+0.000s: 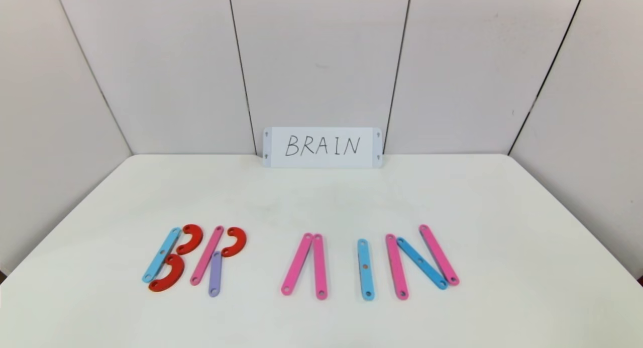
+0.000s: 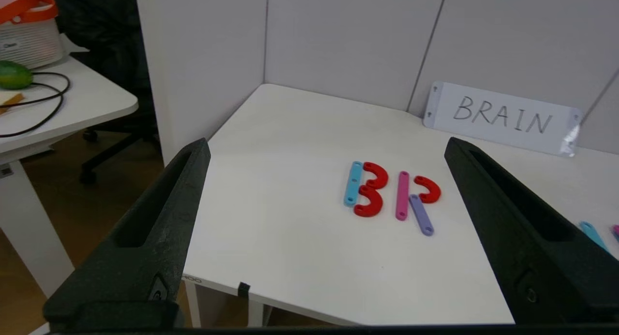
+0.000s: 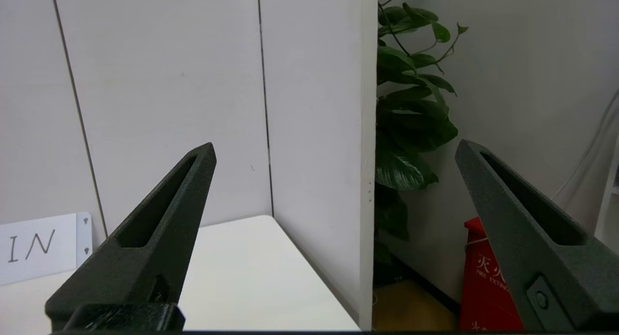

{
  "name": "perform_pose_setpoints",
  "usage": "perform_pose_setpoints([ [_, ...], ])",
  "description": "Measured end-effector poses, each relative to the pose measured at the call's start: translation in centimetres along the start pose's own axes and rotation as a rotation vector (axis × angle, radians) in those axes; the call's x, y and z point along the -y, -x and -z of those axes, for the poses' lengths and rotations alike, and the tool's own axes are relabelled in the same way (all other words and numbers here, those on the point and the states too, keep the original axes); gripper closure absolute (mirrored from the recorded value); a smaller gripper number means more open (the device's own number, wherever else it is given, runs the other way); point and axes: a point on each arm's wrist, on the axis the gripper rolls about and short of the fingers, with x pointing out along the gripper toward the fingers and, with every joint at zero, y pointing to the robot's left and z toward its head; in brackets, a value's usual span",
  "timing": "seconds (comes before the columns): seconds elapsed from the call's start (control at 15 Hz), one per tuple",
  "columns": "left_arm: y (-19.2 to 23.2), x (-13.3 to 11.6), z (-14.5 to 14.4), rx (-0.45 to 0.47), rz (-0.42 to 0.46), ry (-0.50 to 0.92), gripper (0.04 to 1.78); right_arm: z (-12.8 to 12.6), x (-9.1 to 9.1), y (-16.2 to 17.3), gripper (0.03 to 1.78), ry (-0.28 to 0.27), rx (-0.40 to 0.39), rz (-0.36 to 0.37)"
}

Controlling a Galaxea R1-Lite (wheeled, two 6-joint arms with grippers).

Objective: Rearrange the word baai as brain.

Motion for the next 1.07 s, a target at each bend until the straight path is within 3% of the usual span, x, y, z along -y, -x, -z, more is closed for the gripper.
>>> perform_pose_setpoints([
  [0.27,-4.2,0.6,3.8,0.036,-0.047,0.006,0.12,3.9,-1.1,-1.1,0.08,0.001,0.038,-0.004],
  [0.47,-5.8,0.7,6.2,0.042,-0.047,-0.001,0.12,6.6,-1.6,-1.3,0.08,0.024,0.002,-0.031],
  [0.87,-6.8,0.7,9.0,0.000,-0.012,-0.061,0.12,9.5,-2.1,-1.2,0.08,0.064,-0.045,-0.107],
  [1.07,-7.2,0.7,9.8,0.009,-0.008,-0.100,0.12,9.7,-2.3,-1.2,0.08,0.090,-0.040,-0.192],
])
